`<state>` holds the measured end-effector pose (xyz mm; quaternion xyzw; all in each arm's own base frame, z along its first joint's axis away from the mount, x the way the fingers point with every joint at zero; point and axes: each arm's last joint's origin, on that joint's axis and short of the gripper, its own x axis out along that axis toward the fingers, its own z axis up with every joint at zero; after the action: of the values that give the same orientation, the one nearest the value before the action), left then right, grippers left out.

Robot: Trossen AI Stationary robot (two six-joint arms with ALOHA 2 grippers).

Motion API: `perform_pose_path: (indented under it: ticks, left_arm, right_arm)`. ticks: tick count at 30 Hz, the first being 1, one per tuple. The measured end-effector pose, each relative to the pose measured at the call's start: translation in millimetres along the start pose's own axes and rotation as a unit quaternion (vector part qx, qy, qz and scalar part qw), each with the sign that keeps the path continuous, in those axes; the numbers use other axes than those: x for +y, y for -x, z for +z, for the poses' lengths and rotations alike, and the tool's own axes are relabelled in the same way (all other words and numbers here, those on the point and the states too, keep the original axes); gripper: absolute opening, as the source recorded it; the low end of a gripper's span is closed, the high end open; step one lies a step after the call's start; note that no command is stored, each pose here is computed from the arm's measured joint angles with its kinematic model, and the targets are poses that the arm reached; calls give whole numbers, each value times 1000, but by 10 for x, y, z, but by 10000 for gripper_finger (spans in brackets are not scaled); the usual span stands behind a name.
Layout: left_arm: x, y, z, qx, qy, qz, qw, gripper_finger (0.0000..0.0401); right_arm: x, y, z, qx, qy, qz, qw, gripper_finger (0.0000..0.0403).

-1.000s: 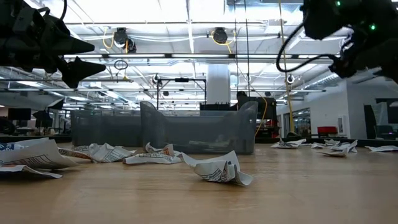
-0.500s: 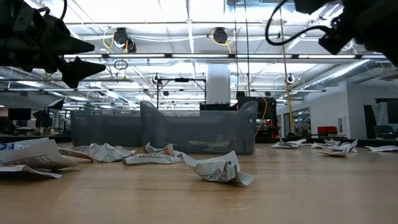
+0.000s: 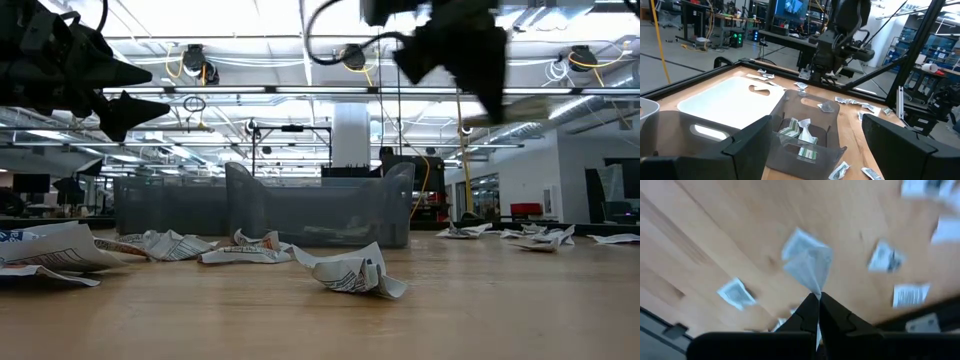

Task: Pick & Place First Aid Supplies
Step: Put the green bandage pack into the right black bin

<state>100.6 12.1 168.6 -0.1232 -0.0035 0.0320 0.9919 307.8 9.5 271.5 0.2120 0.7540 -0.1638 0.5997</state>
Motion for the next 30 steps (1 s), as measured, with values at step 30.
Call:
perform_pose_path:
  ticks: [30]
  left_arm:
    - [0, 0, 0, 0, 0, 0, 1000, 310]
  right_arm:
    - [402, 0, 1329, -144, 77, 71, 984, 0]
